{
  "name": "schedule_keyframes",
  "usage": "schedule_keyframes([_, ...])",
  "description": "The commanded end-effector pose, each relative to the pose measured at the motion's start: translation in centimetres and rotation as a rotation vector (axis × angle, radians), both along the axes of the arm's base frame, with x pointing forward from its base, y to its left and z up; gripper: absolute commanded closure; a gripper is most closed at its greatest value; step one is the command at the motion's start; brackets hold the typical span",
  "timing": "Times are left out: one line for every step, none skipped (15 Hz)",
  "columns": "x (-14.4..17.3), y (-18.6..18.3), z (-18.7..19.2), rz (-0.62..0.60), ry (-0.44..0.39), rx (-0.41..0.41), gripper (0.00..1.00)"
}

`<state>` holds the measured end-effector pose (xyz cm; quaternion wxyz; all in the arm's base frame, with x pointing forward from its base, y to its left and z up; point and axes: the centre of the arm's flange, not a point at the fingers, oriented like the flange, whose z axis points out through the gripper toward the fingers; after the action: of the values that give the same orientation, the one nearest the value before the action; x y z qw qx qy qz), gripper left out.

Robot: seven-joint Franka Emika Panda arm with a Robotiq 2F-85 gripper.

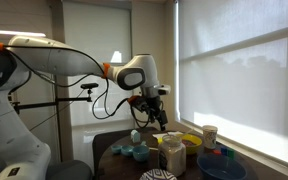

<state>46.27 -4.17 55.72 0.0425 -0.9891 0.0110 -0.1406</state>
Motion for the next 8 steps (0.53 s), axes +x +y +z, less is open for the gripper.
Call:
schedule_keyframes([3.6,-0.3,0.7,-0.135,-0.048,-0.092,0.00])
schedule_keyframes([4.3,-0.5,0.6,-0.152,-0.043,-0.100,0.00])
schedule_keyframes([4.8,-0.6,0.3,-0.168,-0.047,-0.109,0.00])
schedule_keyframes([5.4,-0.8,0.0,-0.181,-0.054,-0.114,0.00])
schedule_keyframes([6.0,-1.0,-0.3,-0.196,-0.066,-0.126,0.00])
schedule_keyframes([6.5,-1.3,-0.6,-0.205,-0.069,-0.127,0.00])
schedule_keyframes([6.9,-1.5,-1.1,-0.217,-0.079,-0.130,0.00])
schedule_keyframes([7.2,-1.8,-1.3,-0.224,-0.081,-0.130,0.00])
